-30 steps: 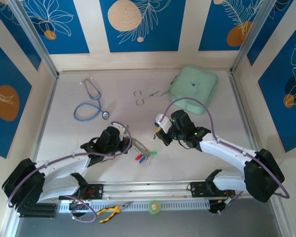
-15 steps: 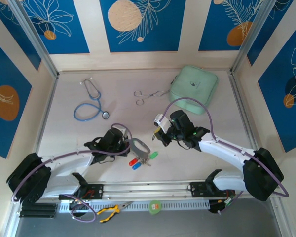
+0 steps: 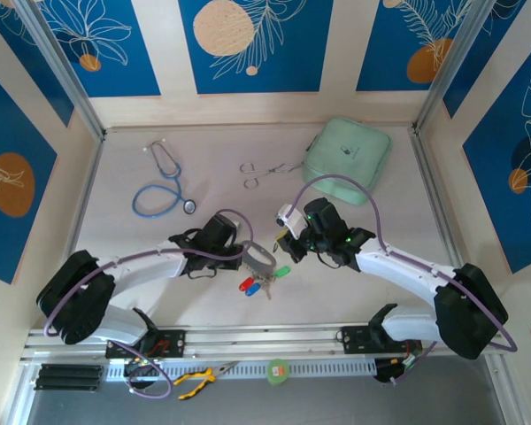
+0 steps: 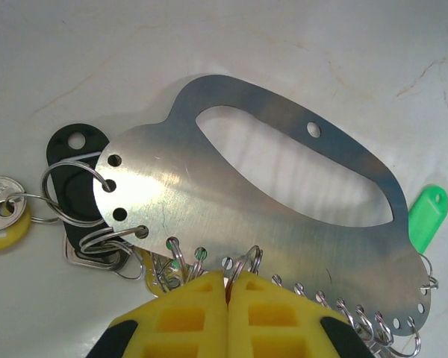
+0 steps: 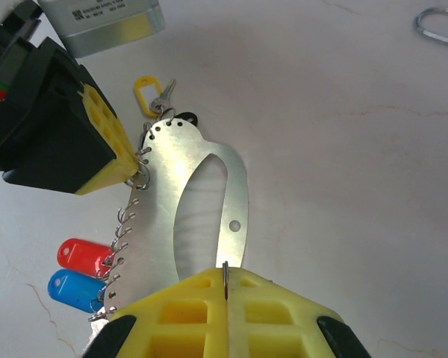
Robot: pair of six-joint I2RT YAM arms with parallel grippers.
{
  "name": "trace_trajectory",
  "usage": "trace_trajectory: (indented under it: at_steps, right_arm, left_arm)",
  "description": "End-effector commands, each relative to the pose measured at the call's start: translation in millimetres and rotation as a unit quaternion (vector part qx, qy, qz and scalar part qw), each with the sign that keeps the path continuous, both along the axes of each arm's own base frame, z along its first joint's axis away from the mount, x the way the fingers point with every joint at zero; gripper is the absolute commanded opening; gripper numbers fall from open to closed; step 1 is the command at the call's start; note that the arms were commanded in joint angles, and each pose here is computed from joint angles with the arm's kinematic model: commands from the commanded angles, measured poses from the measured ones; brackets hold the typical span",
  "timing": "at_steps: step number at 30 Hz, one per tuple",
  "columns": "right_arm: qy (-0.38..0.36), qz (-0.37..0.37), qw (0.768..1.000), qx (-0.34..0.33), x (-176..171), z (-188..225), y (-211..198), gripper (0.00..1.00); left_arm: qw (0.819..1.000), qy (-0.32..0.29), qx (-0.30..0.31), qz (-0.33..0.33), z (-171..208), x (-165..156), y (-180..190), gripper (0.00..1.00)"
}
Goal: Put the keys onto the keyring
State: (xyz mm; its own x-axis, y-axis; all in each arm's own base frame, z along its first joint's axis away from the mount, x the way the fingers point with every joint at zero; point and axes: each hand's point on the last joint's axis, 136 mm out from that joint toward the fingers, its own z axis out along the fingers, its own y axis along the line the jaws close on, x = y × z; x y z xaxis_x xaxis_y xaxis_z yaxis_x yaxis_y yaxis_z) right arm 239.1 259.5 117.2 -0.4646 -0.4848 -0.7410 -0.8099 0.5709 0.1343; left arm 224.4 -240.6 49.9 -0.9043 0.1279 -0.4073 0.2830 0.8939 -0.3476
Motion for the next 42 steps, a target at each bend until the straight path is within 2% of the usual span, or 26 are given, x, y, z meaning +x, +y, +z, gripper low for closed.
trace_trajectory:
  at_steps: [1,4,7,10,13,18,23,24,25,29,30,33,35,37,39,42]
  right_arm:
    - [0.053,-0.013,0.998,-0.019,-2.2,-16.0,0.2,0.0]
    - [0.106,-0.029,0.993,-0.035,-2.5,-21.2,0.9,0.0]
    - [0.18,-0.078,0.979,-0.053,-1.3,-22.9,-5.9,0.0]
    - [0.28,-0.171,0.94,-0.098,0.6,-27.7,-30.9,0.0]
    - [0.354,-0.21,0.9,-0.14,-13.4,-33.1,-47.1,0.0]
    - [0.396,-0.242,0.873,-0.147,-19.9,-37.6,-51.8,0.0]
    - [0.428,-0.251,0.853,-0.164,-11.1,-67.7,-50.4,0.0]
    - [0.428,-0.253,0.852,-0.163,-8.7,-71.1,-49.4,0.05]
    - [0.426,-0.254,0.854,-0.159,-4.8,-73.5,-47.6,0.13]
    - [0.399,-0.246,0.875,-0.124,10.6,-63.5,-39.0,0.35]
    - [0.387,-0.236,0.885,-0.108,15.1,-57.5,-35.8,0.37]
    - [0.317,-0.177,0.931,-0.041,30.5,-28.6,-21.3,0.38]
    - [0.23,-0.122,0.965,0.016,42.4,1.4,-9.1,0.34]
    - [0.118,-0.052,0.989,0.07,46.8,34.2,3.9,0.33]
    - [0.013,0.047,0.992,0.113,35.3,58.2,14.9,0.32]
    - [-0.119,0.235,0.96,0.092,-9.1,52.2,21.9,0.28]
  left_arm:
    - [1.0,-0.001,-0.002,-0.01,1.4,-0.7,-6.3,0.0]
    - [0.999,-0.007,-0.028,-0.017,4.1,0.1,-14.8,0.0]
    - [0.998,-0.029,-0.051,-0.028,8.0,0.8,-19.0,0.0]
    - [0.995,-0.058,-0.062,-0.049,12.6,1.6,-21.2,0.0]
    - [0.991,-0.089,-0.067,-0.073,15.7,2.9,-23.0,0.0]
    - [0.979,-0.143,-0.075,-0.121,19.4,3.2,-27.8,0.0]
    - [0.961,-0.202,-0.08,-0.173,28.3,1.0,-31.5,0.0]
    - [0.958,-0.21,-0.079,-0.181,29.8,0.5,-31.8,0.0]
    - [0.955,-0.217,-0.076,-0.187,30.7,0.4,-31.5,0.0]
    - [0.944,-0.237,-0.078,-0.216,30.7,-3.6,-34.4,0.0]
    - [0.941,-0.243,-0.082,-0.22,31.2,-4.2,-35.0,0.0]
    - [0.928,-0.269,-0.098,-0.239,34.4,-8.4,-38.2,0.0]
    - [0.912,-0.298,-0.114,-0.257,39.2,-12.6,-40.9,0.0]
    - [0.897,-0.324,-0.122,-0.274,44.2,-15.9,-43.2,0.0]
    - [0.887,-0.34,-0.123,-0.287,47.2,-17.2,-44.4,0.0]
    - [0.863,-0.37,-0.128,-0.321,50.4,-25.4,-46.8,0.0]
